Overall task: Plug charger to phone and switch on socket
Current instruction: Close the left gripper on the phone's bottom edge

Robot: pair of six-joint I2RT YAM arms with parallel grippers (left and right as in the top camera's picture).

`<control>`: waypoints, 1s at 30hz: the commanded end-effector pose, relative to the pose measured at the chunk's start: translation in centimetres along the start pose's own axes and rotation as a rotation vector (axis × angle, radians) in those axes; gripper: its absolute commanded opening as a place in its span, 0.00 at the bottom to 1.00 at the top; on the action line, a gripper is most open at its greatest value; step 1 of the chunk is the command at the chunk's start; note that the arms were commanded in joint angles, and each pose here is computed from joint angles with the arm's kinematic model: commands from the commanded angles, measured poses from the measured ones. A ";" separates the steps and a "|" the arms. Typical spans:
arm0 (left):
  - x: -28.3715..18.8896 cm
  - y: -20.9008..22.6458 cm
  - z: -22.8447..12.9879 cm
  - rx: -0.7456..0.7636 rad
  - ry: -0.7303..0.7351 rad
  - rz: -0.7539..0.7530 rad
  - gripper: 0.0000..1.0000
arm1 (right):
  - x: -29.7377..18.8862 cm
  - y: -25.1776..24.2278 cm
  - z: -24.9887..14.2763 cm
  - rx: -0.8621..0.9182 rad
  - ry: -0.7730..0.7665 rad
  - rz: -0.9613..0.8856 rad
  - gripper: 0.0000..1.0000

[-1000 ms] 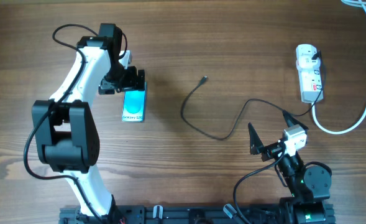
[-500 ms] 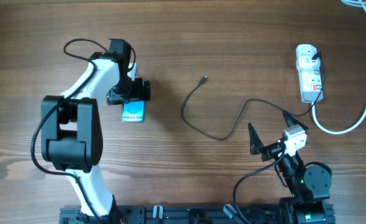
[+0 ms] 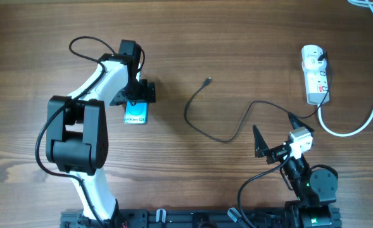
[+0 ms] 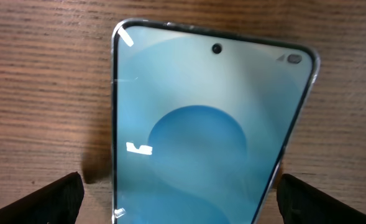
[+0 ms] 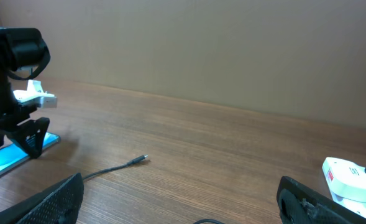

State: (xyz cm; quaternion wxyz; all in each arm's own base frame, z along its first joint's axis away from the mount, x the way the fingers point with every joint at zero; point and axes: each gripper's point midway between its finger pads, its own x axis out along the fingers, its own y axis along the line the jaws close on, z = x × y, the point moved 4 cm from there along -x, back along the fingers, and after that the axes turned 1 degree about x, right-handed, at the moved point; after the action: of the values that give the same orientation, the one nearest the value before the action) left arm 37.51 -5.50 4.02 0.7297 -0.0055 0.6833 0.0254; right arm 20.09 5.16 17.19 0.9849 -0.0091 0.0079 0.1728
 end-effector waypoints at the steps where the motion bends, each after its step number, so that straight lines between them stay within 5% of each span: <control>1: 1.3 -0.3 -0.5 0.019 0.020 -0.017 0.99 | 0.0 0.0 0.1 0.012 -0.008 -0.004 1.00; 7: 2.9 0.0 -2.1 0.020 0.047 -0.011 0.95 | 0.0 0.0 0.1 0.012 -0.008 -0.004 1.00; 20: 2.9 0.0 -2.3 0.019 0.058 -0.009 0.68 | 0.0 0.0 0.1 0.012 -0.008 -0.004 1.00; 25: 2.9 0.0 -2.3 0.015 0.058 -0.009 0.67 | 0.0 0.0 0.1 0.011 -0.008 -0.004 0.99; 30: 2.8 0.2 -3.3 -0.016 0.105 0.002 0.80 | 0.0 0.0 0.1 0.012 -0.008 -0.004 1.00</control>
State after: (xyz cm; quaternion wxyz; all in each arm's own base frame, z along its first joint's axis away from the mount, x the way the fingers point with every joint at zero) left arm 37.02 -5.56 3.56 0.7355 -0.0117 0.6771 0.0216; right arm 20.09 5.15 17.20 0.9849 -0.0091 0.0077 0.1726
